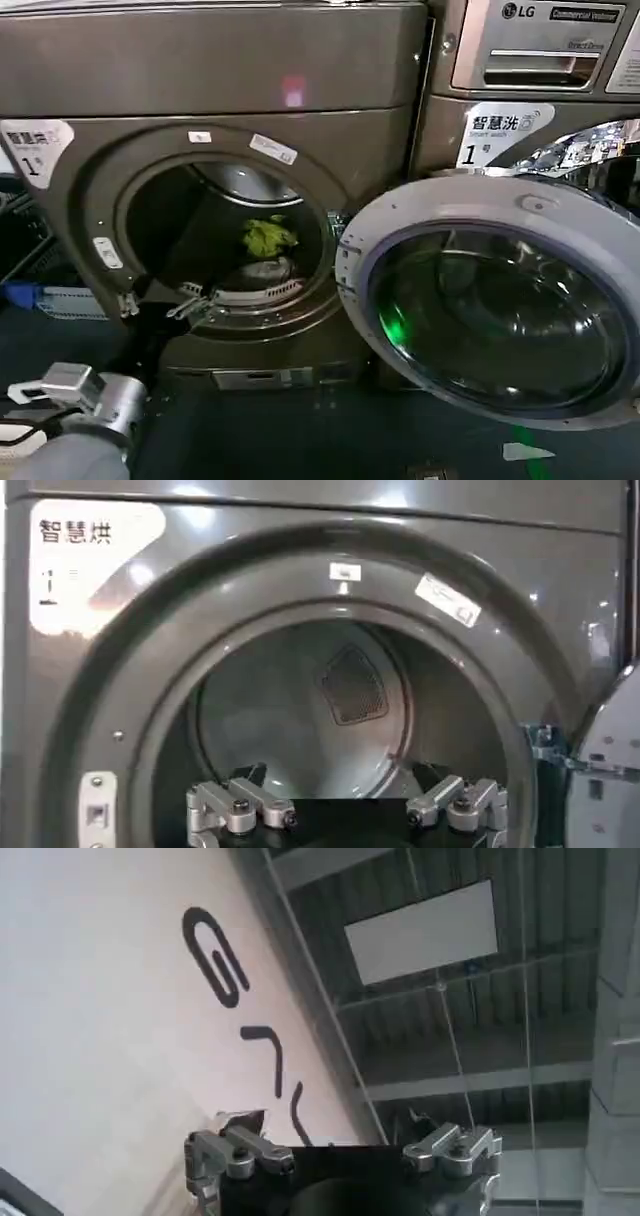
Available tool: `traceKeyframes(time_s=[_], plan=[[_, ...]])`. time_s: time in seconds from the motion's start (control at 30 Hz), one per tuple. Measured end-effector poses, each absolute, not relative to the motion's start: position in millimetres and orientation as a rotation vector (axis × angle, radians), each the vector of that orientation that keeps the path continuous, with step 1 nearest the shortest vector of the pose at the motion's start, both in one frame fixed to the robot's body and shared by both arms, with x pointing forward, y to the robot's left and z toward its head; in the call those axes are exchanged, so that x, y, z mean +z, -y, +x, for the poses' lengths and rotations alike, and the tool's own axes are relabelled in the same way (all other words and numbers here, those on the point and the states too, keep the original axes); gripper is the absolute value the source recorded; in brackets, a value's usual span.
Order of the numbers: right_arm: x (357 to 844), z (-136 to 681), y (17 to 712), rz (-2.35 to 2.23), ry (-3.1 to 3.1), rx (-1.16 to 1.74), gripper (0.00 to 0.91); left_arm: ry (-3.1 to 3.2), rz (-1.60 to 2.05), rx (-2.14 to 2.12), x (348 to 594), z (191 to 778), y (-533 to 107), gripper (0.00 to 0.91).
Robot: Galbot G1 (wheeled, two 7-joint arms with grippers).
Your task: Grasp the clothes from the dryer.
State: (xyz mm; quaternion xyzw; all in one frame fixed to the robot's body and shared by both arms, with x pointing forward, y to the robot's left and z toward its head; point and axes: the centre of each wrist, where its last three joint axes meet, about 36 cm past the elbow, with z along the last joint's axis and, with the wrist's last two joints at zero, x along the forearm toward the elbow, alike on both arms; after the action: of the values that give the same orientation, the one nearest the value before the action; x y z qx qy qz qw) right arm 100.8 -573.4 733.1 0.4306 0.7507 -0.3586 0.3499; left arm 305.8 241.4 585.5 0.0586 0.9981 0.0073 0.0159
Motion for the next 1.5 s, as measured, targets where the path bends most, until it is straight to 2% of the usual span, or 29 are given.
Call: traceKeyframes(time_s=[1.03, 1.5], plan=[[733.5, 94.9, 572.1, 1.111, -1.926, -0.947, 0.907, -3.106, 0.181, 0.024, 579.8, 317.6, -242.2, 0.907], [737.0, 85.1, 565.9, 1.102, -1.901, -0.954, 0.907, -3.111, 0.167, 0.025, 560.4, 365.0, -248.3, 0.907]])
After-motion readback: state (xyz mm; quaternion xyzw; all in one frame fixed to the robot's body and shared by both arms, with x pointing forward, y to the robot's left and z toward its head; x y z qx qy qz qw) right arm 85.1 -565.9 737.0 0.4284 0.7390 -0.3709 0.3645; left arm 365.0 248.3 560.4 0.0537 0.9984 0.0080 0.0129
